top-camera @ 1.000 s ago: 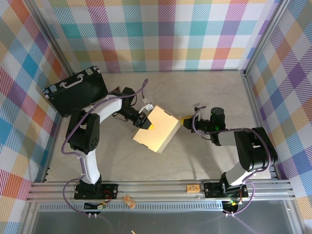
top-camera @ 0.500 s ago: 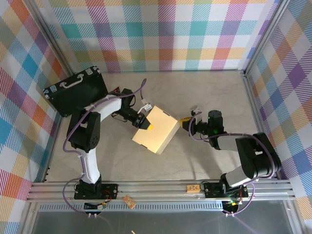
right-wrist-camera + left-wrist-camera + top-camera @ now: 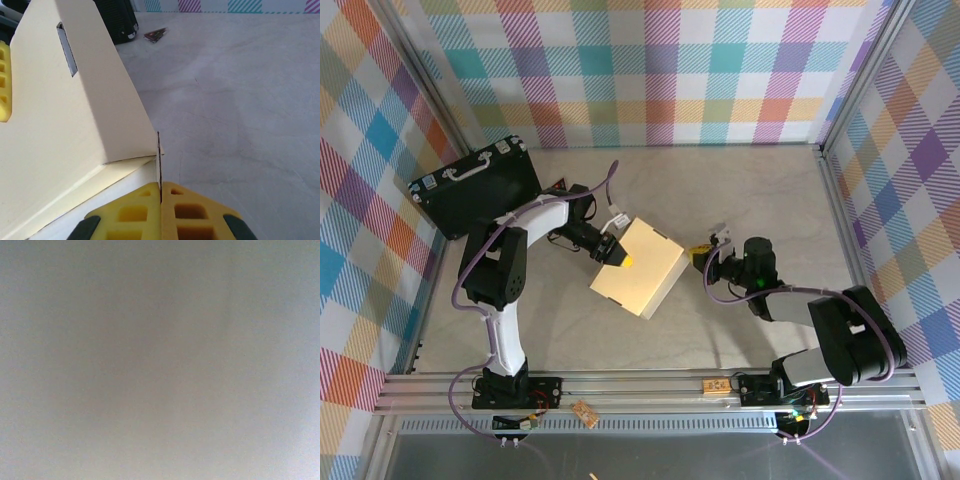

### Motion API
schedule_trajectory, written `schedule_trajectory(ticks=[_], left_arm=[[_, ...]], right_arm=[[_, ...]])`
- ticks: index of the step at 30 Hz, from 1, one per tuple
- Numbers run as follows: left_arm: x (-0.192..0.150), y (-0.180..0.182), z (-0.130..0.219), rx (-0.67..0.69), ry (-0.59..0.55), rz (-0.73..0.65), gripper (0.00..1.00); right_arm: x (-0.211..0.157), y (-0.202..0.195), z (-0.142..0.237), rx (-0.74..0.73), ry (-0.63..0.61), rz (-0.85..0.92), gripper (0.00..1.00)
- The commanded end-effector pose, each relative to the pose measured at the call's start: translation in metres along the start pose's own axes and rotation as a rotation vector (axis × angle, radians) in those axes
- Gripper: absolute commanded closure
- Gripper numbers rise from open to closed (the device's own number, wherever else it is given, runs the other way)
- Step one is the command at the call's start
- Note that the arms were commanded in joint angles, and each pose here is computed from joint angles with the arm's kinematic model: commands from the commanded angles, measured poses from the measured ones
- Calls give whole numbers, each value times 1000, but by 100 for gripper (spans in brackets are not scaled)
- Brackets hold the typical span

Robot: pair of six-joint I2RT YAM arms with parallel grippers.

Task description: Fold the paper box

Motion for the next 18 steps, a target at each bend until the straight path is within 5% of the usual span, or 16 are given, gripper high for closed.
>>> schedule_trajectory(ticks=[1, 9, 13, 18], left_arm=[[16, 11, 23, 0, -106, -27, 68], [12, 12, 23, 0, -88, -6, 68], [10, 12, 19, 7, -56, -9, 68], [10, 10, 18, 5, -51, -19, 69]], right_arm=[[-17, 12, 5, 41, 52, -4, 100], [-17, 21, 3, 62, 117, 49, 97], [10, 21, 3, 129, 72, -9, 48], [38, 10, 31, 261, 1, -19, 31]])
Point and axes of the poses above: each hand's point on the last joint's axis, 136 mm out from that joint toward the fingers, its own z axis back along the fingers, its own y axis along the line the jaws close on, x = y × z, the point moved 4 cm from there along z, back along the fingers, and after that the axes turned 4 degrees about -z, right-handed, at the moved point
